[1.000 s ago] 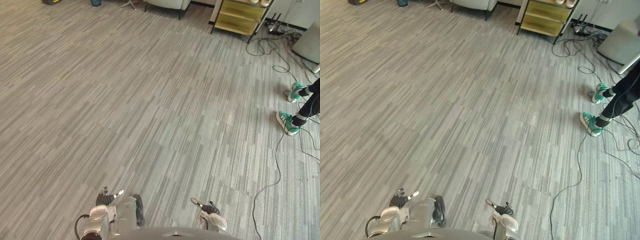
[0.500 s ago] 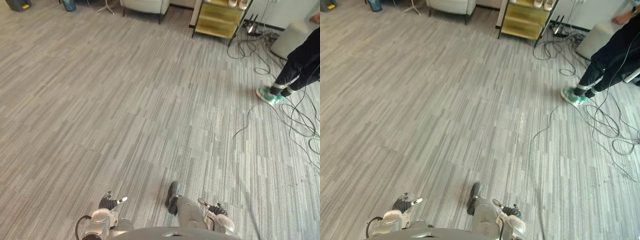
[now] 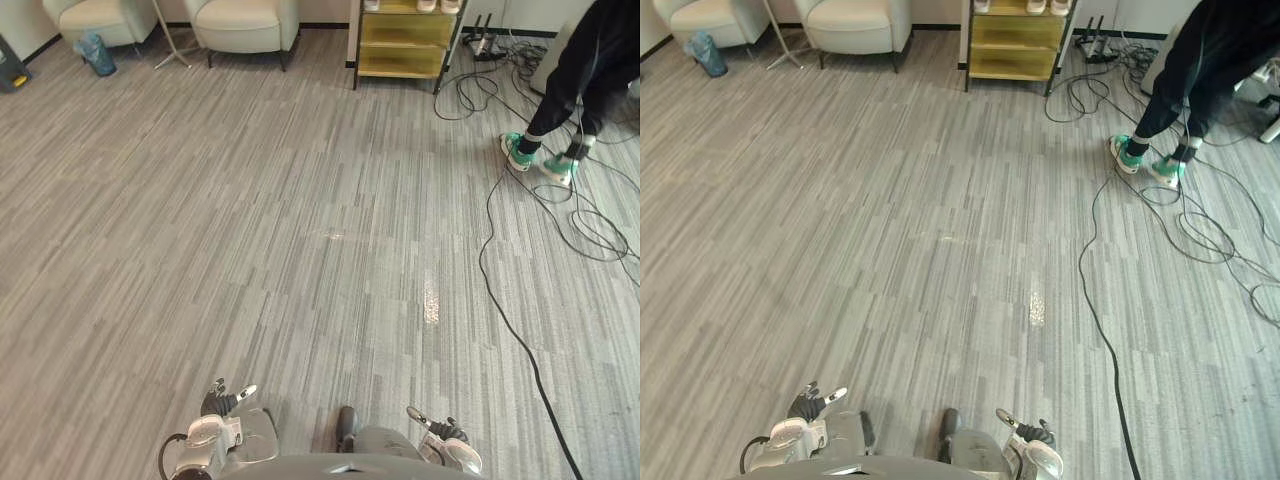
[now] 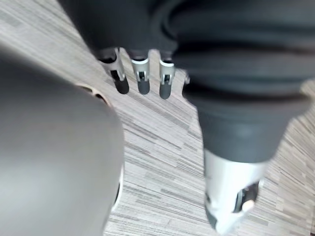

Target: Pick up cushions and gather them together orderly.

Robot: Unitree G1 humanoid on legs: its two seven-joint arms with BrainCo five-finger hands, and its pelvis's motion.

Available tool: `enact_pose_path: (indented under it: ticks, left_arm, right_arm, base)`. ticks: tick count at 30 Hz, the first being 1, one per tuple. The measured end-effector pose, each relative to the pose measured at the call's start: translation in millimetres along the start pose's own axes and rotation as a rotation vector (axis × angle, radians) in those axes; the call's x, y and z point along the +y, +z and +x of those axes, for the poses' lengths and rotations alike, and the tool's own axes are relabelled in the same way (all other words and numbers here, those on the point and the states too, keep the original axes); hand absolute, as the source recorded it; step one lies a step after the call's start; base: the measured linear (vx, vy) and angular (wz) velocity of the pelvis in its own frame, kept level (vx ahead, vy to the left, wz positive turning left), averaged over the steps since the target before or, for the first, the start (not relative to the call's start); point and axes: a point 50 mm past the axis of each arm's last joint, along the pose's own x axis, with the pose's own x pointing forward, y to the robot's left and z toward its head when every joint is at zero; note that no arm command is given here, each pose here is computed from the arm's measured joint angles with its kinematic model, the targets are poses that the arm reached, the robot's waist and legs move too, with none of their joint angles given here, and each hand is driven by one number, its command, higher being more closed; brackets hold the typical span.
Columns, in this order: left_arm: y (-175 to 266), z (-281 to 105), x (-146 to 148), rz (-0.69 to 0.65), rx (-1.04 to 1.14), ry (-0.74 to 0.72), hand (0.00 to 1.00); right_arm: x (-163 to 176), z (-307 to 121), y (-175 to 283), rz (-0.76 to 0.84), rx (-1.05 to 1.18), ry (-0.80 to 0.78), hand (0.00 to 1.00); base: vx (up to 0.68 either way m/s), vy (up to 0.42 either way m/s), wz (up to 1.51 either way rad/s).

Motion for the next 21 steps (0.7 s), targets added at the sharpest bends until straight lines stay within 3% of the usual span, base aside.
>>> enact_pose_path:
  ticks: [6, 12, 21]
  left_arm:
    - [0, 0, 2, -0.023, 0.000, 0.011, 0.00]
    - [-1, 2, 16, 0.067, 0.014, 0.016, 0.00]
    - [-13, 0, 15, 0.166, 0.064, -0.013, 0.00]
  right_arm:
    - [1, -3, -7, -0.016, 0.010, 0.008, 0.00]
    - [4, -6, -21, -0.016, 0.062, 0.016, 0.00]
    - [6, -1, -10, -0.008, 0.049, 0.035, 0.00]
  base:
    - [0.44, 0.260, -0.65]
    - [0.42, 0.295, -0.05]
    - [0.36, 0.029, 0.23]
